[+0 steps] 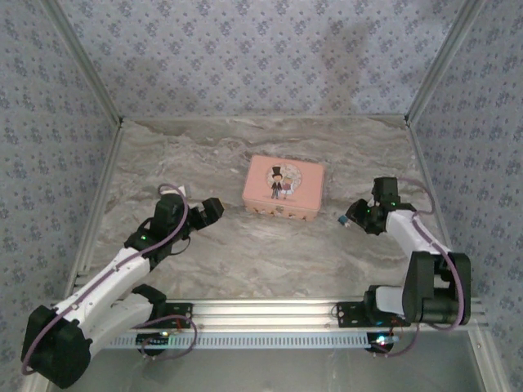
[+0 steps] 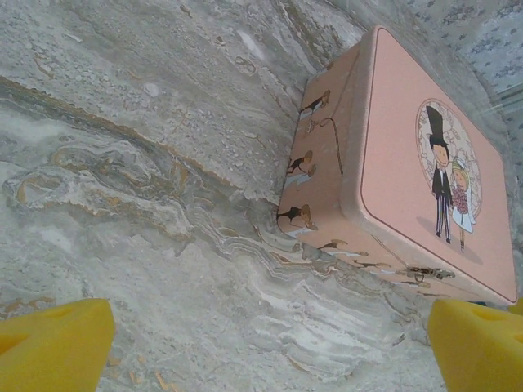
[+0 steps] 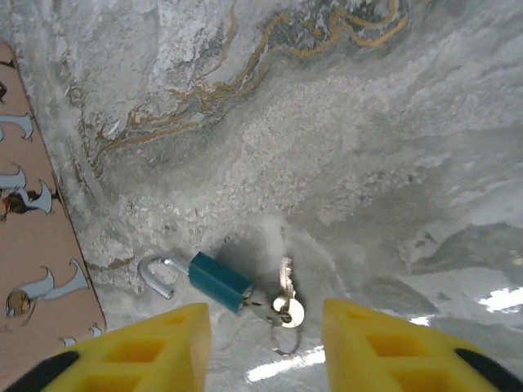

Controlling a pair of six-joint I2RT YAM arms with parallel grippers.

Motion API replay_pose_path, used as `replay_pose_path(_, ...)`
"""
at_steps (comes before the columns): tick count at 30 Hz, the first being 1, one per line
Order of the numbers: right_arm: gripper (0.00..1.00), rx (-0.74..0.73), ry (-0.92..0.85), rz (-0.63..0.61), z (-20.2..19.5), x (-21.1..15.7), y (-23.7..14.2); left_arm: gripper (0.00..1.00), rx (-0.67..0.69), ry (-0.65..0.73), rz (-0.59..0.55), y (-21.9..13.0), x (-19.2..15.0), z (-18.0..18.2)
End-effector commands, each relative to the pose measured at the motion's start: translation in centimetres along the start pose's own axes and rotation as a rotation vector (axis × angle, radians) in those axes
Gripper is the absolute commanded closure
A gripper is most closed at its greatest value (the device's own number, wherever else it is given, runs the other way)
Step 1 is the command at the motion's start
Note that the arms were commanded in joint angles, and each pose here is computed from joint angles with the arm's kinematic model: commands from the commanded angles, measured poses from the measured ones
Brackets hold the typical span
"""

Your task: Unlock a padlock with a key

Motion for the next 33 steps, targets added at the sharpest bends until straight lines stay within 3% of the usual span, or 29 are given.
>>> replay_pose_path(1, 0.50, -0.027, -0.008, -0.083, 0.5, 0.9, -2.9, 0.02, 0.032, 0.036, -0.030, -0.3, 1.2, -0.4)
replay_pose_path(3, 0.45, -0.049, -0.016, -0.147, 0.9, 1.7, -4.2, 0.02, 0.056, 0.053, -0.035, -0.2, 1.9, -0.5)
replay_pose_path(4, 0.13, -0.065, -0.028, -0.182, 1.1, 2.2, -4.8, 0.02, 0.075, 0.061, -0.039, -0.2, 2.4, -0.5)
replay_pose_path(5, 0.00, -0.072, -0.050, -0.209, 1.4, 2.6, -5.3, 0.02, 0.108, 0.073, -0.047, -0.3, 3.0, -0.5)
replay_pose_path(9, 0.00, -0.127, -0.090, -0.339, 2.3, 4.1, -6.9, 0.02, 0.218, 0.213, -0.087, -0.2, 5.5, -0.4)
replay_pose_path(13, 0.00, -0.255, -0.118, -0.568, 3.0, 5.5, -7.9, 0.02, 0.442, 0.386, -0.172, -0.7, 8.1, 0.9)
replay_pose_path(18, 0.00, -0.310, -0.439, -0.860, 4.8, 4.1, -5.3, 0.02, 0.591, 0.392, -0.197, 0.0, 10.2, 5.7)
replay_pose_path(23, 0.00, -0.310, -0.466, -0.843, 3.7, 3.7, -1.1, 0.02, 0.643, 0.454, -0.282, 2.0, 9.6, 9.0)
replay_pose_path(26, 0.00, -0.303, -0.511, -0.896, 3.1, 3.2, 0.4, 0.02, 0.621, 0.464, -0.295, 3.9, 9.0, 10.4)
replay_pose_path(33, 0.00, -0.133, -0.533, -0.942, 1.6, 2.3, 2.6, 0.02, 0.570, 0.546, -0.350, 6.0, 8.1, 11.6)
Point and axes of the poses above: each hand's point on the last joint's axis, 136 mm out from that joint toward the fingers, its own y axis out along the fingers, its own z axis along the line the jaws close on, x = y × z, the point moved 10 cm from there along -y, back along the fingers, and after that the axes turned 6 degrees about y, right-handed, at the moved point
